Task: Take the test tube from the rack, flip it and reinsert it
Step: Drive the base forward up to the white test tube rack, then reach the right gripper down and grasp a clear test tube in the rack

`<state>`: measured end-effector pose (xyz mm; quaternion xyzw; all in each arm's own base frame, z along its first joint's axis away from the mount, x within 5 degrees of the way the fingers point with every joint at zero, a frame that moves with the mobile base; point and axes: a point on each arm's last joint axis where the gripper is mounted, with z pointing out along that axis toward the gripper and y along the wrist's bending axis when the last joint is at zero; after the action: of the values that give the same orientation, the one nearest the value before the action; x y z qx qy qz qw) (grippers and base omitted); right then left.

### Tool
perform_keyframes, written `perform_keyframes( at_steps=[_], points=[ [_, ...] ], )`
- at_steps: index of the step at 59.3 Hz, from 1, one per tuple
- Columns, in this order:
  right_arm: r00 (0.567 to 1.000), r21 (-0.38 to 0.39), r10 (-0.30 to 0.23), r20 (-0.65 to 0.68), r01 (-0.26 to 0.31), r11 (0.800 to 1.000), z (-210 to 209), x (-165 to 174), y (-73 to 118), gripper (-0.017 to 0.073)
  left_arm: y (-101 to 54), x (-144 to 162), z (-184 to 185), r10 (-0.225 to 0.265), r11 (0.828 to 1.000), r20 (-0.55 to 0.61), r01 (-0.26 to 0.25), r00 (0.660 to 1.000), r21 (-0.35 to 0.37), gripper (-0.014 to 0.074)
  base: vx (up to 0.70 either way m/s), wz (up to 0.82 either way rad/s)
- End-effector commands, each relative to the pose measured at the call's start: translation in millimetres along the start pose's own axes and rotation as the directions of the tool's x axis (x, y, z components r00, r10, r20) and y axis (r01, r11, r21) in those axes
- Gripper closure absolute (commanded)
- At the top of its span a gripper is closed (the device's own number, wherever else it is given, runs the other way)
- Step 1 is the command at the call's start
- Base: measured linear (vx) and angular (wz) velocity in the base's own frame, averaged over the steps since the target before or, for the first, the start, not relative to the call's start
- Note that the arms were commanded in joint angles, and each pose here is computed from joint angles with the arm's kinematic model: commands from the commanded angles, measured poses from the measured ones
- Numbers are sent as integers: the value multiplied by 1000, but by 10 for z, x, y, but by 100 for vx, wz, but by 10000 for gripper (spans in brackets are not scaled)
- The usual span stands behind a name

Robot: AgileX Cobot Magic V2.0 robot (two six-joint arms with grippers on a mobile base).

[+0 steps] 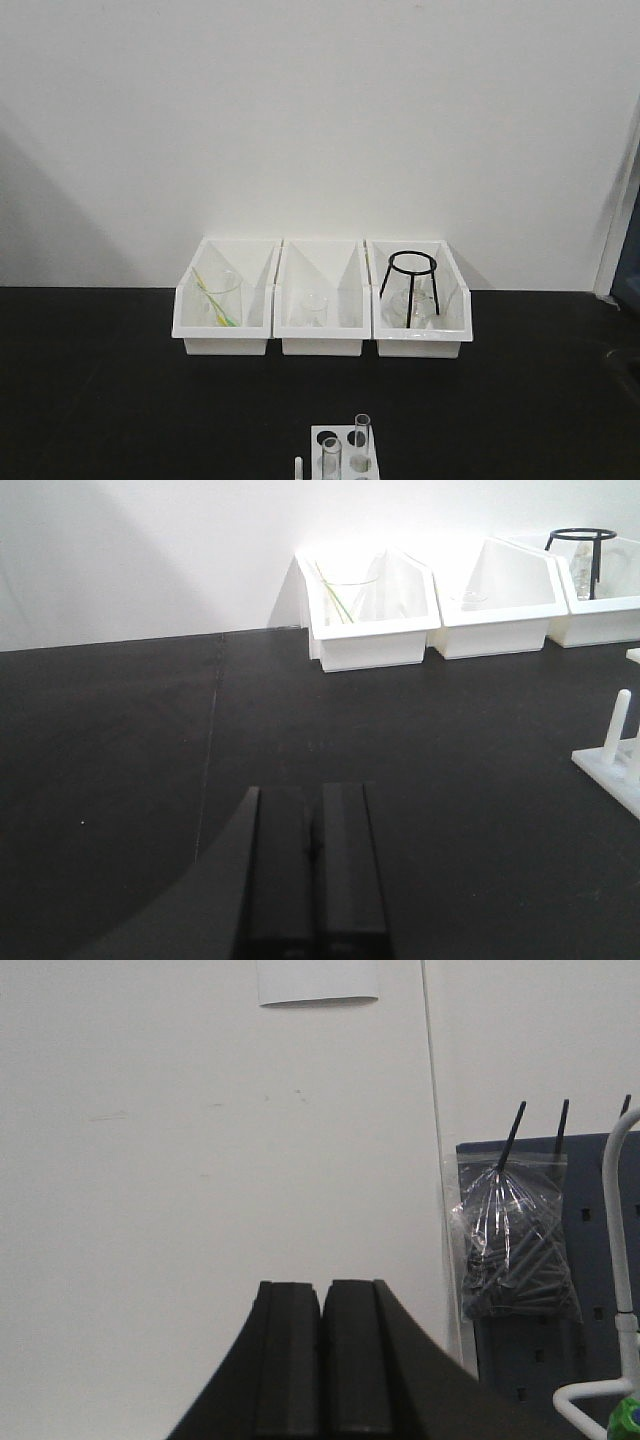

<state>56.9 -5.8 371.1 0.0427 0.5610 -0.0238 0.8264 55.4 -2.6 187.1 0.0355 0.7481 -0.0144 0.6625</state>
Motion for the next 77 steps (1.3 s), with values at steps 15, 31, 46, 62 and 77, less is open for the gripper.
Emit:
perform_keyframes(
  at_steps=[15, 31, 46, 62, 77],
  points=[
    [995, -5, -33, -90, 33, 999, 792, -74, 2, 570, -11, -86, -12, -14, 1000, 88, 13, 996, 13, 599, 0, 0],
    [987, -1, -38, -156, 38, 999, 880, 45, -8, 528, -11, -86, -12, -14, 1000, 88, 13, 996, 13, 599, 0, 0],
    [980, 2, -45, -193, 47, 999, 874, 79, -14, 261, -11, -86, -12, -14, 1000, 88, 13, 996, 13, 599, 0, 0],
    [986, 16, 35, -162, -33, 999, 878, 53, -14, -66, -11, -86, -12, -14, 1000, 88, 13, 996, 13, 599, 0, 0],
    [976, -157, -8, -218, -27, 987, 787, 435, 216, 15, -11, -86, -12, -14, 1000, 88, 13, 996, 13, 599, 0, 0]
  ],
)
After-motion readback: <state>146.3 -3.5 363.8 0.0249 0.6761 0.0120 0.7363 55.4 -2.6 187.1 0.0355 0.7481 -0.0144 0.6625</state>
